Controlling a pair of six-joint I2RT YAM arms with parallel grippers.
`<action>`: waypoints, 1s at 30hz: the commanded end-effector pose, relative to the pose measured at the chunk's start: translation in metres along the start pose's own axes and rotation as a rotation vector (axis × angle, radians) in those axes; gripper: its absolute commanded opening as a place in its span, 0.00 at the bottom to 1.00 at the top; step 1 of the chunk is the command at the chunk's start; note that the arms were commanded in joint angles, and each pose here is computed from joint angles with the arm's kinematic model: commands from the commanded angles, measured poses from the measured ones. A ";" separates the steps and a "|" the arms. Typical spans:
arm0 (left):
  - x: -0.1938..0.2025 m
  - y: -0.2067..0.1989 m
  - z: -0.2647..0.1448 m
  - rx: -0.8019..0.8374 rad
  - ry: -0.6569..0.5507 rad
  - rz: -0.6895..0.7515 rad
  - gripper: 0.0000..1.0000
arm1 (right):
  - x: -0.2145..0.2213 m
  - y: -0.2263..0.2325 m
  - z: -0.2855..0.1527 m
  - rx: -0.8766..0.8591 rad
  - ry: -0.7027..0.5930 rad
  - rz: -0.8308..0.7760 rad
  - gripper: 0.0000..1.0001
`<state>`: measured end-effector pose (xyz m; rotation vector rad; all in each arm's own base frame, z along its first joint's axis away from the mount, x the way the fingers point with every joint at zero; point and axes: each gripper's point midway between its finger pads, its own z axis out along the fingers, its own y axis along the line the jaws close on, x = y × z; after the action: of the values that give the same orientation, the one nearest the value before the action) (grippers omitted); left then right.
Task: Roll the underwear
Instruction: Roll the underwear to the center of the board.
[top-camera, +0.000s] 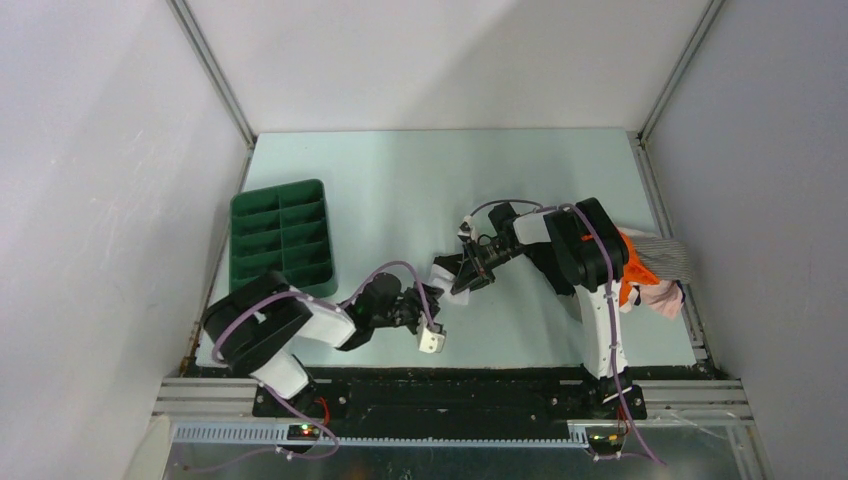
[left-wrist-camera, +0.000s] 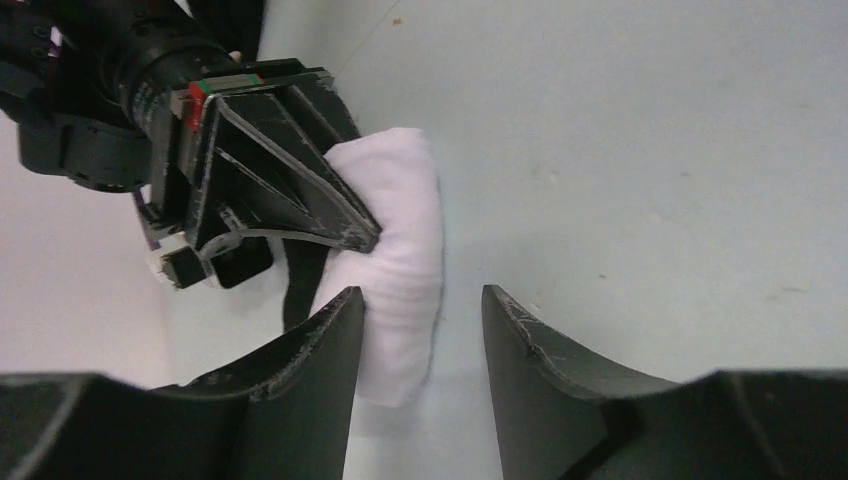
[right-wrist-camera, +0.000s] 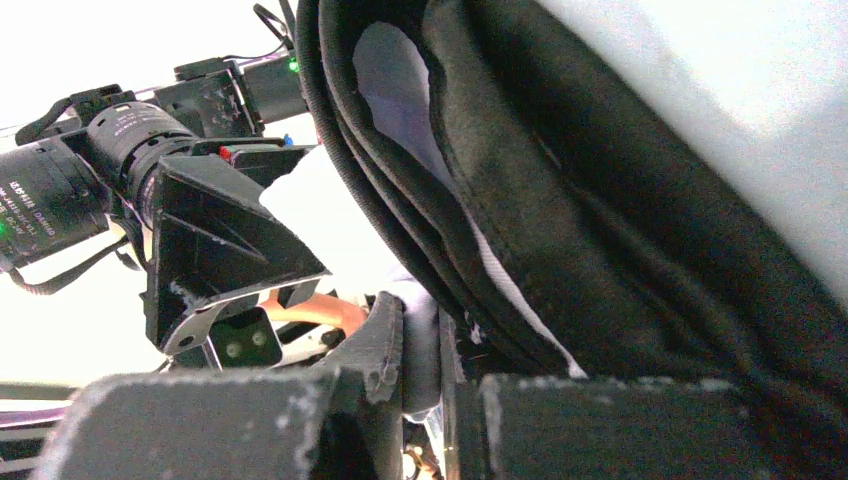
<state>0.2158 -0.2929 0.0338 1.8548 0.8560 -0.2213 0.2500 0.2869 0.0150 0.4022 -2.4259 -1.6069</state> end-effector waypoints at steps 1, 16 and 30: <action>0.009 0.025 0.006 -0.122 0.043 0.120 0.55 | 0.023 -0.084 0.009 0.309 0.042 0.095 0.00; 0.093 -0.035 0.004 0.175 0.444 0.242 0.36 | 0.020 -0.083 0.006 0.294 0.038 0.128 0.00; 0.088 -0.057 0.003 0.414 0.579 0.135 0.00 | -0.013 -0.035 -0.034 0.329 -0.087 -0.058 0.58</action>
<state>0.2770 -0.3132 0.0188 2.0903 0.8440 0.2861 0.2731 0.2800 0.0235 0.3688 -2.4966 -1.6078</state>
